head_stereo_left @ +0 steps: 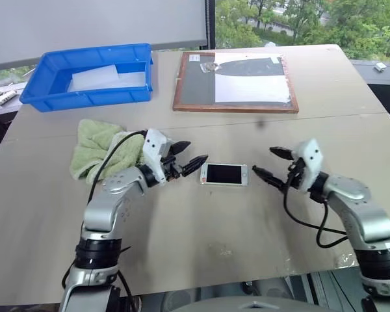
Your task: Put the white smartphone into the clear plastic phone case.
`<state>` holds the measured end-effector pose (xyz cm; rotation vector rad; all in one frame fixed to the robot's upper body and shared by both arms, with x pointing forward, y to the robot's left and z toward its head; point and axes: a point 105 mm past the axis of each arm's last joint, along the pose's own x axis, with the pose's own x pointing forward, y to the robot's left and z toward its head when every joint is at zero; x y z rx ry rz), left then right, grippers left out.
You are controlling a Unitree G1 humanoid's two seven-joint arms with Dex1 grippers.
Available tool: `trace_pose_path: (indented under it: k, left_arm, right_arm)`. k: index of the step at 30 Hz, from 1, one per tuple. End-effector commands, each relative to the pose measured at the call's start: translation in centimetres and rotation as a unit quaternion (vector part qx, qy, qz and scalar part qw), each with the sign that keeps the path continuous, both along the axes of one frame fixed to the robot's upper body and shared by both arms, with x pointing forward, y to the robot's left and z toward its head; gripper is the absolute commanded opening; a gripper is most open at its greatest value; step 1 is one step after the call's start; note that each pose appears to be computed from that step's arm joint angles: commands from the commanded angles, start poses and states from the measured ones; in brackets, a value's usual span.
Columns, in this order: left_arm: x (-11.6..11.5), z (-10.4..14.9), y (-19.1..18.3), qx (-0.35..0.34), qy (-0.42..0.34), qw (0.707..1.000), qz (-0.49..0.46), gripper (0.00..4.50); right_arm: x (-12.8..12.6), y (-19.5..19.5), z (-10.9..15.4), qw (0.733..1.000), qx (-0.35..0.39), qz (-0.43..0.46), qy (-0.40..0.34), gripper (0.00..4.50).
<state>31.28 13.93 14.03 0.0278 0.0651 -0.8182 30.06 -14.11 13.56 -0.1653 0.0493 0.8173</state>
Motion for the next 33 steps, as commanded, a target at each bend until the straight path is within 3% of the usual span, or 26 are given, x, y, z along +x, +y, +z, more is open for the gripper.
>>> trace_pose_path:
  k: [1,15,25,33]
  left_arm:
    - [-1.8,0.9,1.4,0.011,-0.01,1.0,0.002,4.42]
    - [-7.5,-0.5,3.8,-0.001,0.048,0.999,-0.002,4.42]
    - [-7.9,-0.8,4.2,-0.004,0.054,0.998,0.019,4.42]
    - [-8.0,-0.9,4.5,0.009,0.049,0.998,0.032,4.42]
  right_arm:
    - [-1.9,-1.6,2.0,1.0,0.011,0.009,-0.026,4.5]
    - [-7.5,-7.4,0.1,0.996,-0.071,-0.041,0.036,4.5]
    - [-8.0,-7.6,0.2,0.996,-0.064,-0.054,0.036,4.5]
    - [-6.6,-7.7,0.9,0.996,-0.044,-0.08,0.013,4.5]
